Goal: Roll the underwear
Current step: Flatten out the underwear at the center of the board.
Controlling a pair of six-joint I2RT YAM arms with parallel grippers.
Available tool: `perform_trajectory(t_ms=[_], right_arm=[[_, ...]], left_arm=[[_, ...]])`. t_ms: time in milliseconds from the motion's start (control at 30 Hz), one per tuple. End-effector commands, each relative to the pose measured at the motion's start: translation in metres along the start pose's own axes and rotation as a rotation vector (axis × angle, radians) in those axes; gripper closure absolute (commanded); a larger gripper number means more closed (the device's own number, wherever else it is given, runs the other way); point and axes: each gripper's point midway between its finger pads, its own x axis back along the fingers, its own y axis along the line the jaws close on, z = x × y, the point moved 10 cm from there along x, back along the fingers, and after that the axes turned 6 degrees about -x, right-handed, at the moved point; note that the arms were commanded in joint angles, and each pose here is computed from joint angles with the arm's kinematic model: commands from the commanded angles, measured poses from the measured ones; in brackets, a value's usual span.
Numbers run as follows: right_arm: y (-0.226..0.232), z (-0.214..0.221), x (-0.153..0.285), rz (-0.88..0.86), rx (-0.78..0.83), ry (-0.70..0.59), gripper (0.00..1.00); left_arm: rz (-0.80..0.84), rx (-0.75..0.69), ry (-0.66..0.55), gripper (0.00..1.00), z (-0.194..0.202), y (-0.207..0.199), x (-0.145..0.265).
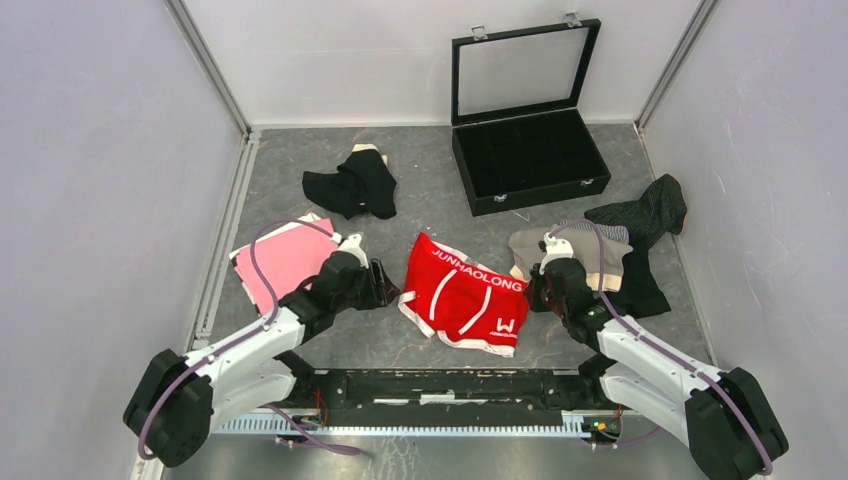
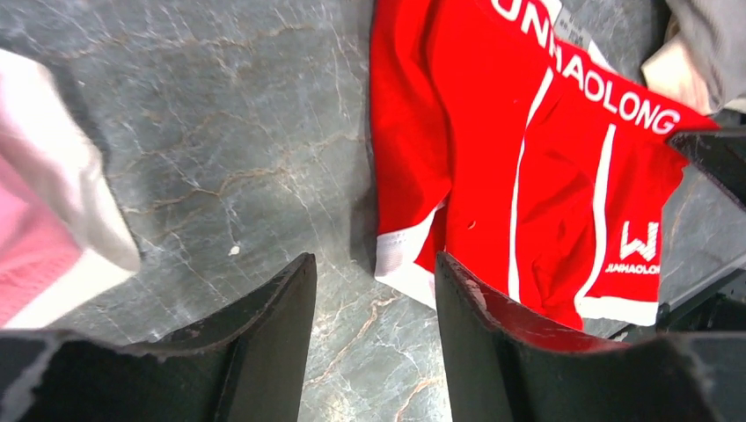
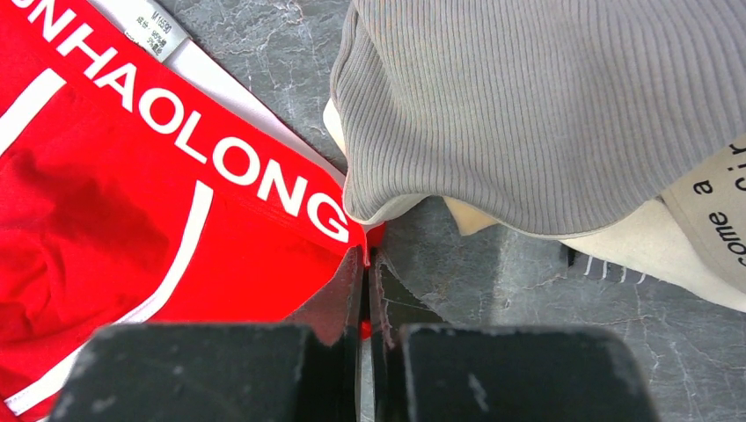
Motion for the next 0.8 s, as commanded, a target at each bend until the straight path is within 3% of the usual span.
perform_trajectory(t_ms=[0,400,567,767], right_arm=[[0.004,-0.01,-0.001,-0.013,-0.002,-0.045,0.99],[0.004,-0.01,-0.001,-0.013,0.003,-0.044,0.99],[0.004,-0.01,-0.001,-0.016,0.006,-0.042,0.99],[0.003,-0.008,-0.002,-0.015,0.006,-0.038,1.0]], left_arm=[[0.05,-0.003,0.053,0.42,0.005,-0.013,-0.004],[-0.015,-0.103,0.081,0.5,0.013,-0.03,-0.021],[-0.077,-0.126,0.063,0.43,0.01,-0.026,-0.021],[-0.063,-0.135,0.058,0.42,0.005,-0.03,-0.026]])
